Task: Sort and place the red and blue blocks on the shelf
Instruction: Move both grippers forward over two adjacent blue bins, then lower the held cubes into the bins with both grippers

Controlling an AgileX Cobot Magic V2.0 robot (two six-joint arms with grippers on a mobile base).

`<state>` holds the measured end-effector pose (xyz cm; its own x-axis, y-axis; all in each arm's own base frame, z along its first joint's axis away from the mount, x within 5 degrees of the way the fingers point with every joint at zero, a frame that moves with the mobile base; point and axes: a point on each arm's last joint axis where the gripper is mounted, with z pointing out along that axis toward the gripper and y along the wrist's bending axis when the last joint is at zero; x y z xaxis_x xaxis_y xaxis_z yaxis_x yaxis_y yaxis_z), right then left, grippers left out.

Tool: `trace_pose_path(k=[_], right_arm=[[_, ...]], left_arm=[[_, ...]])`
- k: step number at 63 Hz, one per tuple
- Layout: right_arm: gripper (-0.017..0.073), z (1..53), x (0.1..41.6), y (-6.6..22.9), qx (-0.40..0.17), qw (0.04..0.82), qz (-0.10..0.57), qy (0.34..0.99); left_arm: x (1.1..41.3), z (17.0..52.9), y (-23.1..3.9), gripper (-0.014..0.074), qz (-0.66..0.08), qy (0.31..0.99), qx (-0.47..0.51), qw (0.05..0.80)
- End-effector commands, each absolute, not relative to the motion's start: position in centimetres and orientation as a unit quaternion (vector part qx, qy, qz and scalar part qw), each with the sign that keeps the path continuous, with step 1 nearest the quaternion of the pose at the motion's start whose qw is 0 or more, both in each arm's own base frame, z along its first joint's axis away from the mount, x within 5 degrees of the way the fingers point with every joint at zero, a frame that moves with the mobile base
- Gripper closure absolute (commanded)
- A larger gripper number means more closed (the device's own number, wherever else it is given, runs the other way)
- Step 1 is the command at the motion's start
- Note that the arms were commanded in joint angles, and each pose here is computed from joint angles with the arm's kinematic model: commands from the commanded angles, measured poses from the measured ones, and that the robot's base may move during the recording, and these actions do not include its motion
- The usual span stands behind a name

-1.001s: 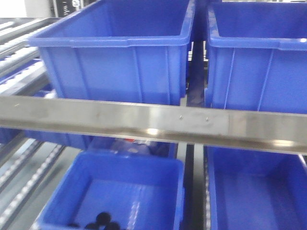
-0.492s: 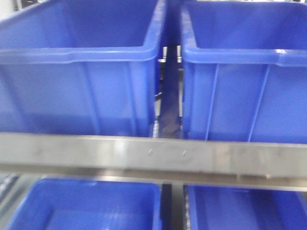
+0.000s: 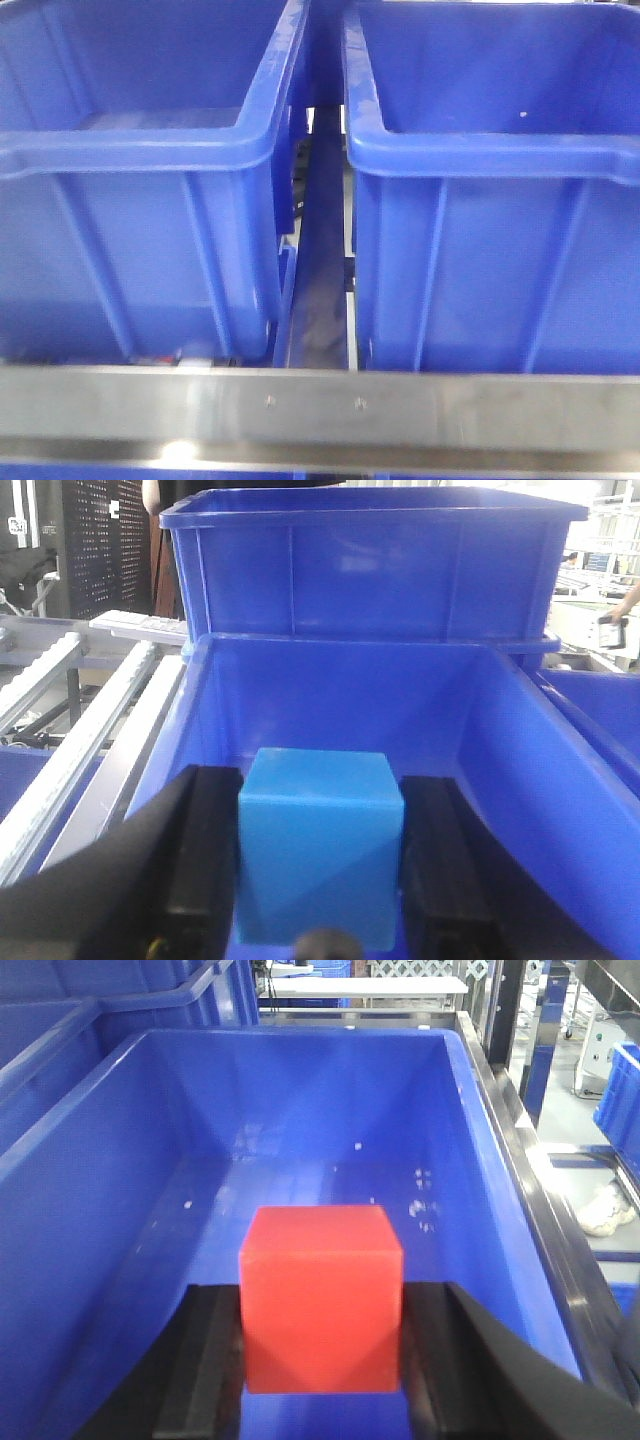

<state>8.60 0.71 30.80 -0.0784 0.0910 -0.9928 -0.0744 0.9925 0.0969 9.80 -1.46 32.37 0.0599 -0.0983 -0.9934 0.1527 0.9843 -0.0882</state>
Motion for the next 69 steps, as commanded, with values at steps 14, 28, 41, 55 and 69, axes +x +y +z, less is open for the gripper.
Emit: trace_pose_path(k=[14,28,41,55,69], right_arm=[[0.0185,32.51,8.54,0.63,0.006,0.719,0.059,0.692],[0.0185,32.51,8.54,0.63,0.006,0.719,0.059,0.692],[0.0185,32.51,8.54,0.63,0.006,0.719,0.059,0.692],[0.0185,32.51,8.54,0.63,0.006,0.719,0.059,0.692],[0.0185,32.54,8.54,0.63,0.006,0.72,0.059,0.691]], left_arm=[[9.59,34.12,-1.38,0.0273,-0.092,0.639,0.014,0.764],[9.59,34.12,-1.38,0.0273,-0.092,0.639,0.014,0.764],[9.59,34.12,-1.38,0.0273,-0.092,0.639,0.014,0.764],[9.59,34.12,-1.38,0.0273,-0.092,0.639,0.014,0.764],[9.59,34.12,-1.38,0.0273,-0.092,0.639,0.014,0.764]])
